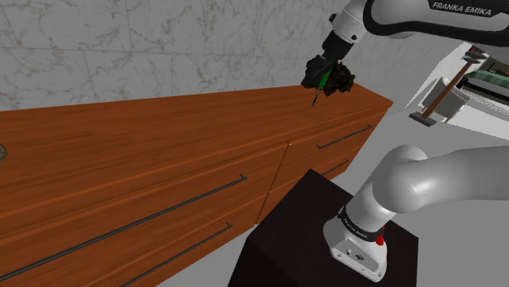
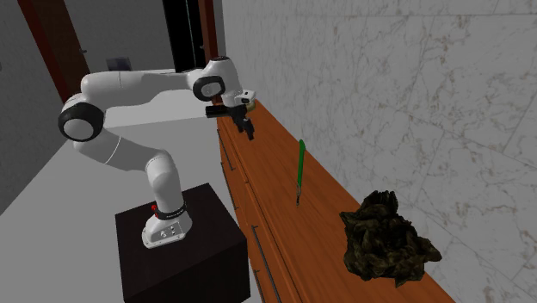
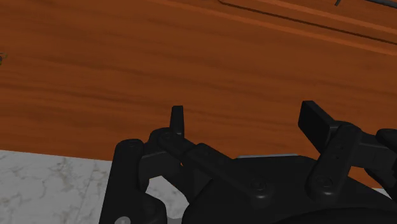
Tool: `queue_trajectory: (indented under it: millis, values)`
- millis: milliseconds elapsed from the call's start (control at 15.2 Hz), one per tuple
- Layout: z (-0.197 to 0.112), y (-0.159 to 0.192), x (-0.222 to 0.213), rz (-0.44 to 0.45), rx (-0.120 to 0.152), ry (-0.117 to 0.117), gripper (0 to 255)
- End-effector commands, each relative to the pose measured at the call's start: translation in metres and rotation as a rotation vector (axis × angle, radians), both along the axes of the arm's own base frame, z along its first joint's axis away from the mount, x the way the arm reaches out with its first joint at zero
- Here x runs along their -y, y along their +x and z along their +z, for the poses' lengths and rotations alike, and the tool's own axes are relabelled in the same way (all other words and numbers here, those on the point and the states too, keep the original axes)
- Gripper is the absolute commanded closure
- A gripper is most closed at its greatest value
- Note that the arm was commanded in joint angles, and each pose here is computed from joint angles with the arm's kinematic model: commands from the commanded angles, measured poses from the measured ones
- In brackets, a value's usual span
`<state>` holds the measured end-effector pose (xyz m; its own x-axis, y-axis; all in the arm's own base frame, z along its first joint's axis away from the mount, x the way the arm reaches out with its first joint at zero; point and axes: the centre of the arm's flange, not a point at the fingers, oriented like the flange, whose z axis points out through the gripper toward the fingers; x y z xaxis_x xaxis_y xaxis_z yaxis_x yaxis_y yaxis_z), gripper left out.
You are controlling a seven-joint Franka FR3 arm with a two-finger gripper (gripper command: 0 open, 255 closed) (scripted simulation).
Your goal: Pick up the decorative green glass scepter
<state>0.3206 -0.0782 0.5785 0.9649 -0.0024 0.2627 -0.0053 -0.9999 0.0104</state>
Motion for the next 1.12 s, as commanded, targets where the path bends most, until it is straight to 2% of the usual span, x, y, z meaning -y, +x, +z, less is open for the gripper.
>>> queue_trajectory:
  millis: [0, 1056]
  values:
    - [-0.006, -0.001, 0.021, -0.028, 0.040, -0.019, 0]
    - [-0.063, -0.006, 0.194, -0.250, 0.331, -0.153, 0]
